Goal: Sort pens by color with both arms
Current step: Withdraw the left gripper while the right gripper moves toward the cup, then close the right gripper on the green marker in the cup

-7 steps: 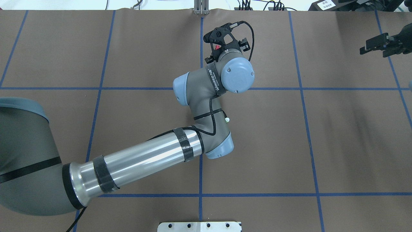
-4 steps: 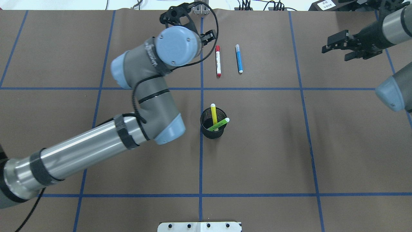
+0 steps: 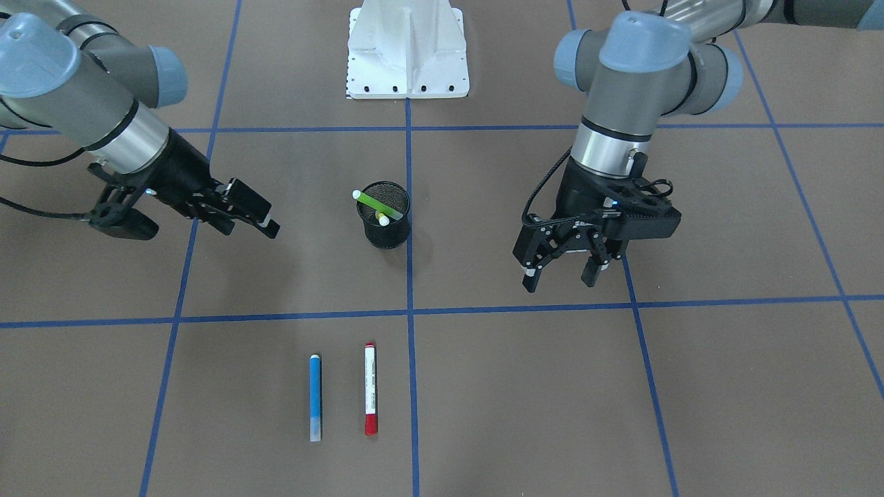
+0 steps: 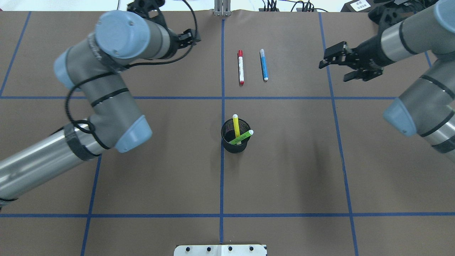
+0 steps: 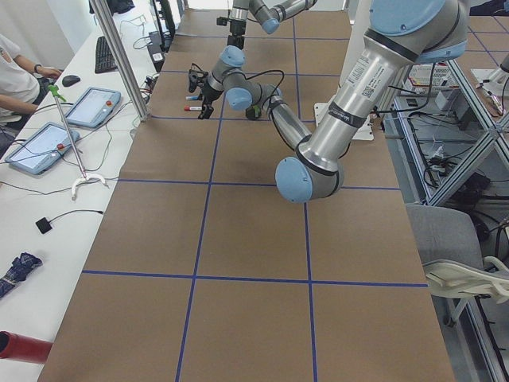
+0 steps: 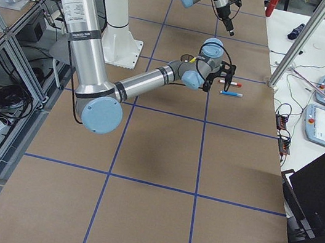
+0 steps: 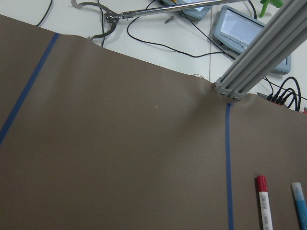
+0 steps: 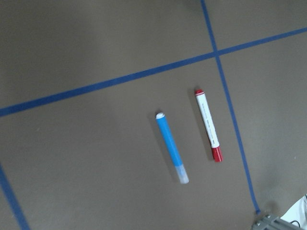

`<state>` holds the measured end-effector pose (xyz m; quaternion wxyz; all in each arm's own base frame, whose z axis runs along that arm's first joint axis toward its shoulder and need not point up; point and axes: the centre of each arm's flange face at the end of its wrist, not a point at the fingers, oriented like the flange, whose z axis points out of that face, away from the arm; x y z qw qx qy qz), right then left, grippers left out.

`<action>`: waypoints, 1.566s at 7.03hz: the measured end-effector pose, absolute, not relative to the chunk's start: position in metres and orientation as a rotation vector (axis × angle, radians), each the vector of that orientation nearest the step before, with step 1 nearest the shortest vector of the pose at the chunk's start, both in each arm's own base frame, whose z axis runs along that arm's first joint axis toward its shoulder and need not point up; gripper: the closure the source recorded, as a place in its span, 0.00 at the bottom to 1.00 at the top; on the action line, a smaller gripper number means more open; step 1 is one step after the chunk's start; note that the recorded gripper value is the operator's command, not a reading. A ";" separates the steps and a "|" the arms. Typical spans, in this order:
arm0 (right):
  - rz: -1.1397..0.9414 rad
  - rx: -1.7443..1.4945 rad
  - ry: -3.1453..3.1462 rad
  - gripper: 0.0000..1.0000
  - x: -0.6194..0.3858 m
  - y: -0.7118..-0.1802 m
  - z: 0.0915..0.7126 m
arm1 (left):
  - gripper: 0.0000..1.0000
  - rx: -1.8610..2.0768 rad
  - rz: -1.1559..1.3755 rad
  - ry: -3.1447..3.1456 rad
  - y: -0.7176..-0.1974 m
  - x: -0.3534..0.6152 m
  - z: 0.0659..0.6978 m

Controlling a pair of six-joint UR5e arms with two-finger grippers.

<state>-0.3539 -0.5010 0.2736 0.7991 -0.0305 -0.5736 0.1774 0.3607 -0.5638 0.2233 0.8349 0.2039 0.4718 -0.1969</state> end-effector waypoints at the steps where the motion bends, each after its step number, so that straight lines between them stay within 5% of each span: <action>1: 0.367 -0.097 -1.242 0.02 -0.386 -0.480 0.259 | 0.01 0.416 -0.390 0.994 -0.564 0.340 0.239; 8: 0.025 0.020 -1.208 0.35 -0.458 -0.432 0.255 | 0.01 0.408 -0.306 0.955 -0.563 0.270 0.289; 11: -0.016 0.027 -1.205 0.36 -0.461 -0.432 0.255 | 0.01 0.406 -0.306 0.952 -0.563 0.270 0.290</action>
